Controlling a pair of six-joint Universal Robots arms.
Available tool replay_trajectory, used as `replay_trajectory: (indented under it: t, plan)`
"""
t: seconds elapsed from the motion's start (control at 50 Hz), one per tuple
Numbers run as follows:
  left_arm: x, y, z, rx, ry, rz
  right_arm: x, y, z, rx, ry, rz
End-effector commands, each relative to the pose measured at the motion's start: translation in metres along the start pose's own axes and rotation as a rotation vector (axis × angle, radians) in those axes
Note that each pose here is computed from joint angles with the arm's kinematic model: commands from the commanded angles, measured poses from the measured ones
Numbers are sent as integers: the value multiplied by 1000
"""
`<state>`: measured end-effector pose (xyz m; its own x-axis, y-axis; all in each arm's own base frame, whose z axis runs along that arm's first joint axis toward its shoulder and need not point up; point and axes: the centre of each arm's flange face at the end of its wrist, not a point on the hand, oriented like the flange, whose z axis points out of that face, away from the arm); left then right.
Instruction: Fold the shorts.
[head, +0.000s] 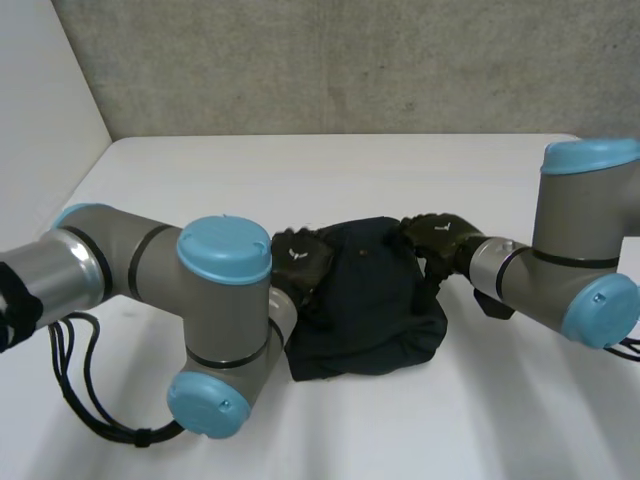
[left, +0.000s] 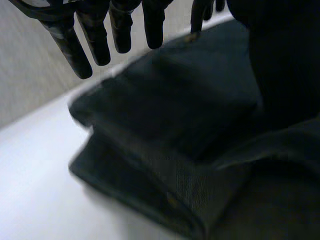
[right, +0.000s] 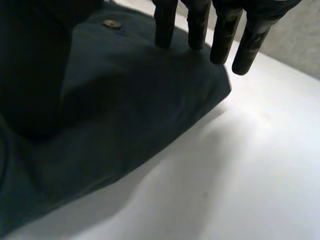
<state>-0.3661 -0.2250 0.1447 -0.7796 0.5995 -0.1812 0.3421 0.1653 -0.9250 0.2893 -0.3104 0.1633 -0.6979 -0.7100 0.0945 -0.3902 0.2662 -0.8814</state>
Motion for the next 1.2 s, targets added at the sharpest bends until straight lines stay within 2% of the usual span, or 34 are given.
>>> replay_trajectory:
  t: [0.02,0.1,0.18,0.28,0.4,0.44,0.52,0.58,0.68,0.8,0.92,1.02,1.1,1.2]
  plan:
    - [-5,17,-9,-106,-39,25,-4,17,1,-48,-13,-91]
    - [-5,16,-12,-111,-35,32,-3,22,0,-67,10,-158]
    - [-5,13,-16,-108,-30,83,3,17,-4,-62,80,-173]
    - [-11,-16,-26,-27,-45,97,-1,-16,-21,99,161,-224]
    - [-41,-88,-60,168,-123,47,5,-66,-51,306,289,-161]
    - [-68,-120,-78,261,-191,18,14,-93,-77,395,390,-95]
    - [-106,-153,-111,321,-289,-12,22,-115,-107,439,501,-38]
    - [-120,-163,-126,310,-309,-19,22,-122,-118,408,503,-27]
    - [-131,-179,-151,347,-297,-101,27,-128,-132,379,515,-19]
    - [-142,-182,-154,372,-276,-170,33,-135,-144,406,539,-21]
    - [-145,-177,-151,351,-266,-172,29,-133,-142,400,520,-45]
    - [-144,-169,-147,330,-260,-172,18,-123,-130,371,422,-101]
    - [-143,-168,-146,340,-262,-171,6,-97,-103,289,265,-114]
    - [-142,-166,-143,354,-262,-165,-9,-46,-54,147,40,-84]
